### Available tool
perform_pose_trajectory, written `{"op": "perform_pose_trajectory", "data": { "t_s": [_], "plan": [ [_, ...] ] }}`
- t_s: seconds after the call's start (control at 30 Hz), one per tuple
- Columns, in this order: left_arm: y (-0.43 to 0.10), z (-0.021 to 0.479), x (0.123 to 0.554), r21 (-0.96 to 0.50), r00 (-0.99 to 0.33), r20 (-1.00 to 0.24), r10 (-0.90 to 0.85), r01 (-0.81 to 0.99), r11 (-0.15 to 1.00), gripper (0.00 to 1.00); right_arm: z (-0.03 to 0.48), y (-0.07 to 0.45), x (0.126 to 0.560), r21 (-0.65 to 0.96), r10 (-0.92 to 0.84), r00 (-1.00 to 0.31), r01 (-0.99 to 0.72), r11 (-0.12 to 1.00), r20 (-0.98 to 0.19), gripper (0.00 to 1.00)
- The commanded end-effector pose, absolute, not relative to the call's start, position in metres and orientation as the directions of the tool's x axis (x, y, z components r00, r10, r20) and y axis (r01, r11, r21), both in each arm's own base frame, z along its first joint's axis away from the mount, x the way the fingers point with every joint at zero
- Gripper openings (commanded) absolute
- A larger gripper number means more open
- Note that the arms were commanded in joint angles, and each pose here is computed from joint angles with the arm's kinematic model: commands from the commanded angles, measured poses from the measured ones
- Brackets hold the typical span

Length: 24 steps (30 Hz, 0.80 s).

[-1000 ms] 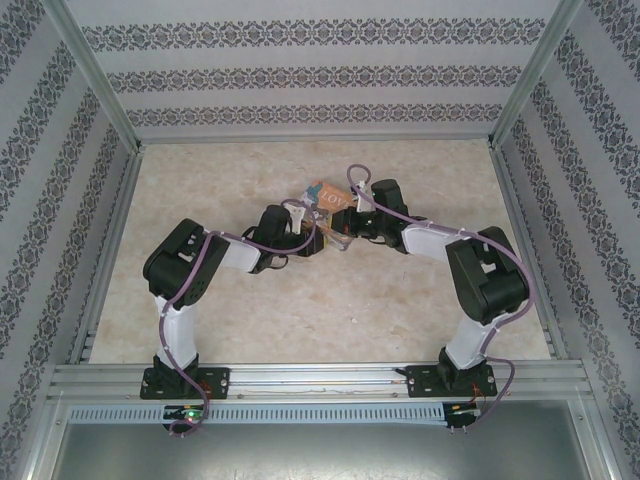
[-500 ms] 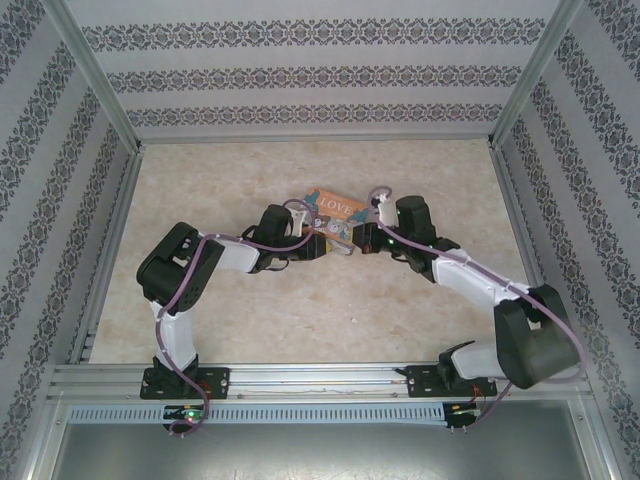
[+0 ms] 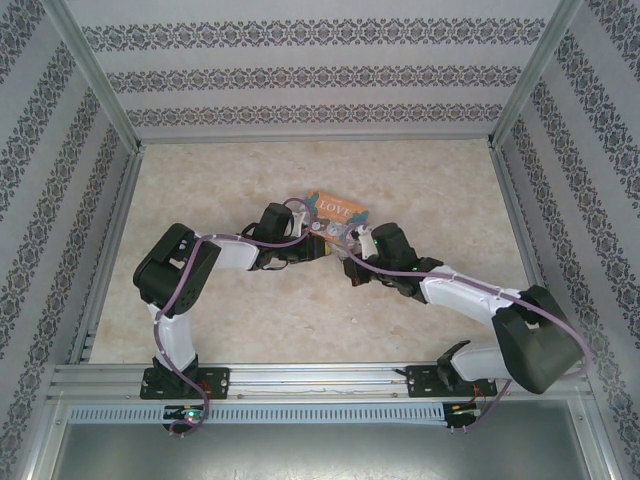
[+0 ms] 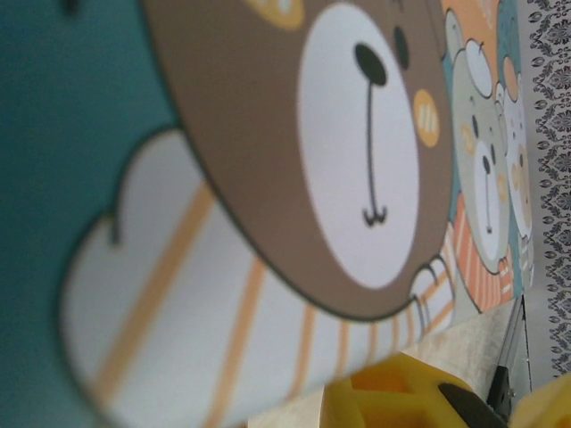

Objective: Unlock the padlock with the key

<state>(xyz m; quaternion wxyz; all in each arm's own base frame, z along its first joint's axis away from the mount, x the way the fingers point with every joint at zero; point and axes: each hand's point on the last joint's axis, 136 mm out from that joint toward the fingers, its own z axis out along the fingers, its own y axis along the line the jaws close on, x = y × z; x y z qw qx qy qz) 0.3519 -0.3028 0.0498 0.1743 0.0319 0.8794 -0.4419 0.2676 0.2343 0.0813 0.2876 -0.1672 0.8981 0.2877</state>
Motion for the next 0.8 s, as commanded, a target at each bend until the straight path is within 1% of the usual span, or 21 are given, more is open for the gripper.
{"op": "perform_pose_trajectory", "data": {
  "t_s": [0.0,0.33,0.77],
  "plan": [
    [-0.314,0.083,0.352,-0.799,-0.933,-0.347,-0.100,0.238,0.552,0.16,0.070,0.233,0.271,0.348,-0.178,-0.752,-0.484,0.803,-0.635,0.00],
    [-0.317,0.085,0.352,-0.815,-0.939,-0.328,-0.107,0.224,0.534,0.16,0.050,0.241,0.275,0.279,-0.238,-0.737,-0.504,0.817,-0.632,0.00],
    [-0.319,0.087,0.352,-0.826,-0.944,-0.313,-0.108,0.214,0.521,0.15,0.043,0.236,0.286,0.198,-0.256,-0.716,-0.485,0.852,-0.649,0.00]
  ]
}}
